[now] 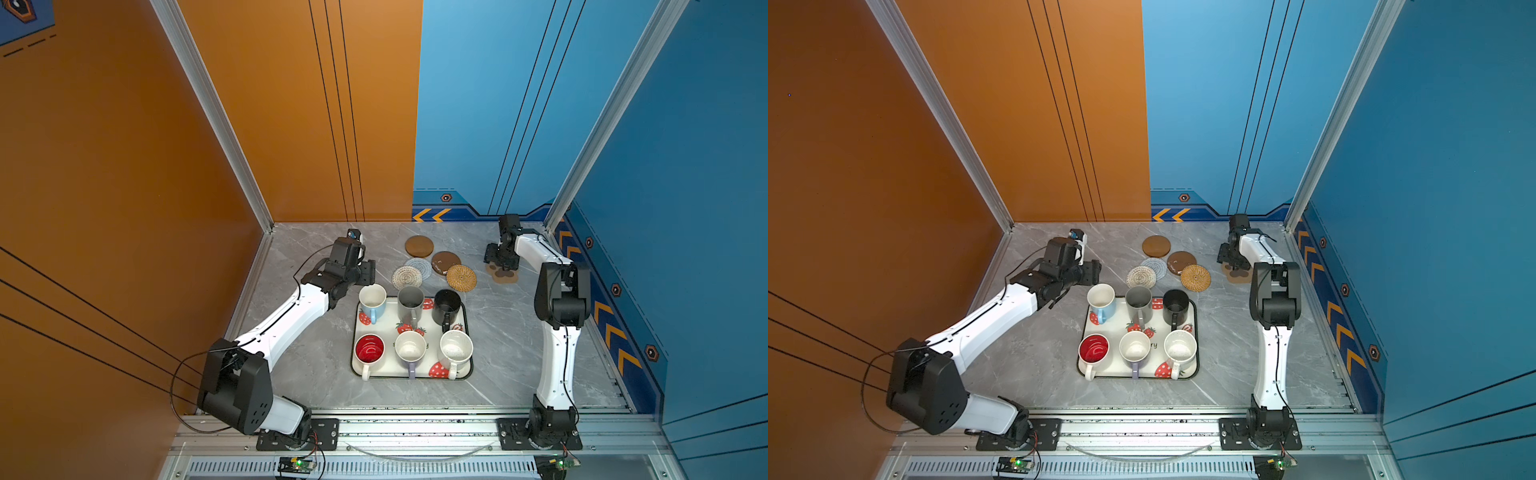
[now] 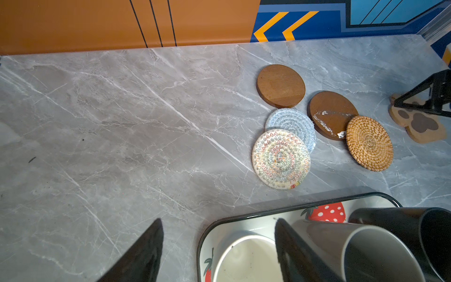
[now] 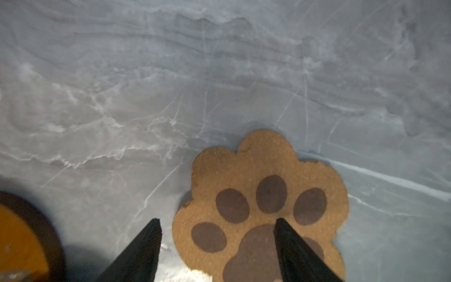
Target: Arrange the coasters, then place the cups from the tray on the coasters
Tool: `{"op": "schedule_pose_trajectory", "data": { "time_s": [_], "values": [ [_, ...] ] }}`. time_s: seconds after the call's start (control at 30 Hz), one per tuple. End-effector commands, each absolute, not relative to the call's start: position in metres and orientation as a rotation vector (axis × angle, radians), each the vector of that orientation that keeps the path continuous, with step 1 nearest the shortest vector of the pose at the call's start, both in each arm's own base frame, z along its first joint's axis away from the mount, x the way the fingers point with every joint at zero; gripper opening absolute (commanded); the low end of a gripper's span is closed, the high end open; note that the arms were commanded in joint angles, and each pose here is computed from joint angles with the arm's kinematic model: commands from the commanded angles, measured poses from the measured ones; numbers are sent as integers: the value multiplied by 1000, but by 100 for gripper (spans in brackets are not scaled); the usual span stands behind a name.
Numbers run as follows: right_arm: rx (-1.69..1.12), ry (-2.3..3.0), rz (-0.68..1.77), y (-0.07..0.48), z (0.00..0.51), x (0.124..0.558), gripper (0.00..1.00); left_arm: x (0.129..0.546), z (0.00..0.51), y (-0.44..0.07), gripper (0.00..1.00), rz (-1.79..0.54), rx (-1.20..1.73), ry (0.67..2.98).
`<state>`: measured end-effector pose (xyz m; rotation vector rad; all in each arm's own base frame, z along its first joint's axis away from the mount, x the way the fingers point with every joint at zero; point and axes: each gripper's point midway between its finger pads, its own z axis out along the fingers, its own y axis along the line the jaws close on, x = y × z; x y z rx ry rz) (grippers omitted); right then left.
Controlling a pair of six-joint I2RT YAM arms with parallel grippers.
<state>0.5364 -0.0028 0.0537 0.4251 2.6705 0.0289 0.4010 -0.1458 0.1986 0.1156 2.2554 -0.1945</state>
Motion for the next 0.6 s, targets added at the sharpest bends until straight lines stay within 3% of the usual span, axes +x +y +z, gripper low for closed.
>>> {"op": "schedule_pose_trajectory", "data": {
  "time_s": [0.0,0.23,0.27,0.57],
  "values": [
    [384,2548,138,23,111,544,74,399,208,-145,73,-192,97,2218],
    [213,2594,190,78,115,510,77,396,214,-144,74,-200,100,2198],
    [184,2605,179,85,112,506,82,395,214,-144,74,-199,100,2196],
    [-37,2633,-59,121,86,482,86,392,220,-147,74,-233,99,2180]
  ]
}}
